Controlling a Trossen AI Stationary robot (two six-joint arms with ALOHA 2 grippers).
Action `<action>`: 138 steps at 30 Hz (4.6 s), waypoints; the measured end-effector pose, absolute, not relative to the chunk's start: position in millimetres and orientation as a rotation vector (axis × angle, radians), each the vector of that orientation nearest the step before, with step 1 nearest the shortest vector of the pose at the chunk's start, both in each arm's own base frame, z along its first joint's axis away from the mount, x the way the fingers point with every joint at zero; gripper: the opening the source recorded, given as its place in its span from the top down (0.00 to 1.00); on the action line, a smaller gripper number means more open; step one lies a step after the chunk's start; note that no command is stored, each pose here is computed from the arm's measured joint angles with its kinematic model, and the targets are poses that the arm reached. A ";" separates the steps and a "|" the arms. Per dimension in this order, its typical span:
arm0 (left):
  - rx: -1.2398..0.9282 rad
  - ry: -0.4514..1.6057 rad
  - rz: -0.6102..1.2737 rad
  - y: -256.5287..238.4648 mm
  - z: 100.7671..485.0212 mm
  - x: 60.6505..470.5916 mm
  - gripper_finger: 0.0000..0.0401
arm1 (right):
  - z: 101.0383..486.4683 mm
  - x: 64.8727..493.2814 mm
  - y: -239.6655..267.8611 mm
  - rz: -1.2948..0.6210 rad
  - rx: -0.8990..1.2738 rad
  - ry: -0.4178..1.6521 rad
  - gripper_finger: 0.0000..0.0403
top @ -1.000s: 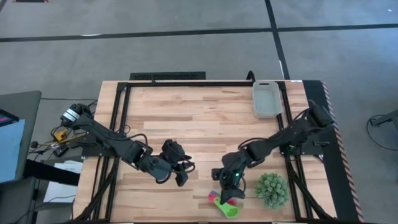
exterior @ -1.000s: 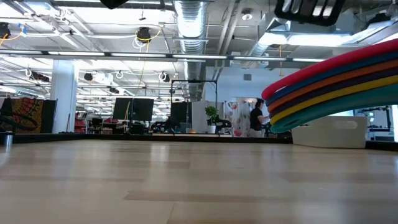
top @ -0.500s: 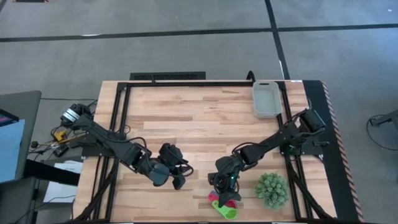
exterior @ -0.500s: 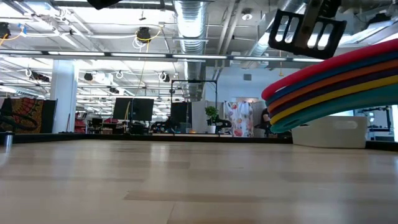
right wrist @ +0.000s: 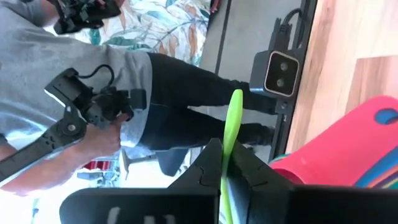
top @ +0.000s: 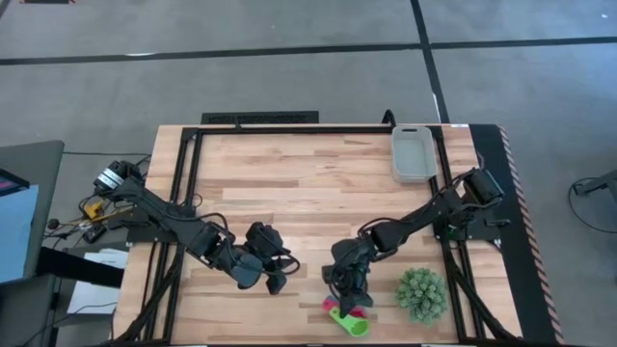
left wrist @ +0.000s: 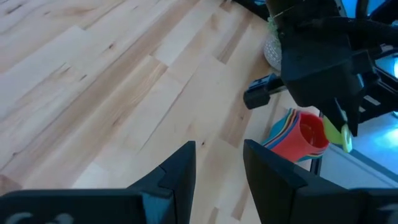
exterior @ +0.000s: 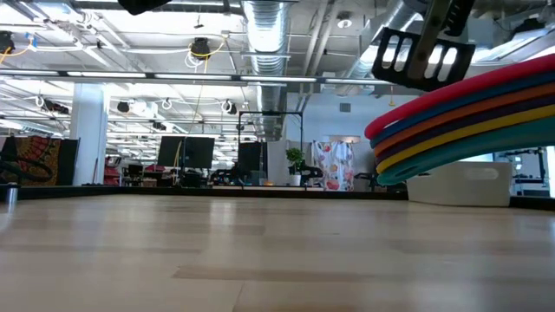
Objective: Nest measuring cups in basket
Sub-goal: Stack the green measuring cup on top of the orange measuring cup, then put the nested measuring cups into the bin
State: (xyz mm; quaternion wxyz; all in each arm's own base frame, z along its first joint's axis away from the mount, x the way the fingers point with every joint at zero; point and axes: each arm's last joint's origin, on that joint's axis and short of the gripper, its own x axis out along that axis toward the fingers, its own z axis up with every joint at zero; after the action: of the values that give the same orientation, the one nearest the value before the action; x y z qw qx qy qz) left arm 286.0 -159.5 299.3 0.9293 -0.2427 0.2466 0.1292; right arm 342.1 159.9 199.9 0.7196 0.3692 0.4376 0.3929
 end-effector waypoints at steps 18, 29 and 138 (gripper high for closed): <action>-0.494 0.530 0.253 -159.5 298.0 285.3 0.70 | 193.7 344.3 146.1 0.806 0.817 1.010 0.77; -0.477 0.539 0.247 -159.4 297.5 284.9 0.70 | 192.1 344.7 137.7 0.762 0.841 1.043 0.62; -0.217 1.130 0.292 -96.5 267.5 269.5 0.70 | 178.3 352.7 211.5 0.015 -0.018 1.350 0.95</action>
State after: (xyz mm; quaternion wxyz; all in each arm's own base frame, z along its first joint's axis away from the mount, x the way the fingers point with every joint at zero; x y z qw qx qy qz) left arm 269.5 -96.5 267.5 0.8289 -0.1022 0.5325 0.1376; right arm 352.7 211.5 178.3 0.7806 -0.0082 0.6249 0.0070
